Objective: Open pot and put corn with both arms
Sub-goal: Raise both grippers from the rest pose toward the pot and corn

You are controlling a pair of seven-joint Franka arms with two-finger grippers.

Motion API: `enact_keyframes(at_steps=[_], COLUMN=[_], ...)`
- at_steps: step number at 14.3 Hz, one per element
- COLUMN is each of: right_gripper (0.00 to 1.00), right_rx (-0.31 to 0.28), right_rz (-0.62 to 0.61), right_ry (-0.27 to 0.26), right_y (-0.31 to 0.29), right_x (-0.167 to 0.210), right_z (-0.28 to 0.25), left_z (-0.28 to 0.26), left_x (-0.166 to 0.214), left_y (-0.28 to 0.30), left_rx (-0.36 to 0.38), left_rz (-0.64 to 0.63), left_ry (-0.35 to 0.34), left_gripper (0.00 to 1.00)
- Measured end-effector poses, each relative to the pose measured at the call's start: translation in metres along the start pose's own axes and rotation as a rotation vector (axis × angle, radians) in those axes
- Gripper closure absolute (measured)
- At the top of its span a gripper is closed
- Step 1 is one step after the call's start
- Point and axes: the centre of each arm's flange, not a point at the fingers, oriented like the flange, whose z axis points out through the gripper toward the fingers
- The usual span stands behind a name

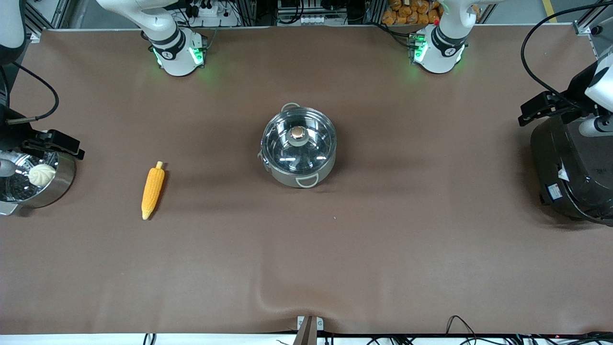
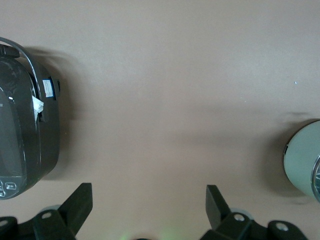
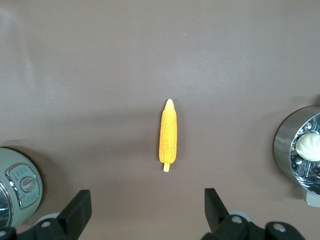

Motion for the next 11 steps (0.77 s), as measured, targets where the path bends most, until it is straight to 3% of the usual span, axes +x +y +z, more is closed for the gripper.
enact_keyframes(at_steps=[8,11], right_gripper=[0.0,0.0], right_rx=[0.0,0.0], right_rz=[-0.003,-0.004], right_ry=[-0.001,0.0], right_y=[-0.002,-0.002], right_x=[0.001,0.001], right_z=[0.001,0.001], left_z=[0.008,0.019], left_x=[0.004,0.003], left_y=[0.007,0.05], left_rx=[0.001,0.003], left_rz=[0.012,0.081], left_ry=[-0.014,-0.029], left_gripper=[0.0,0.0])
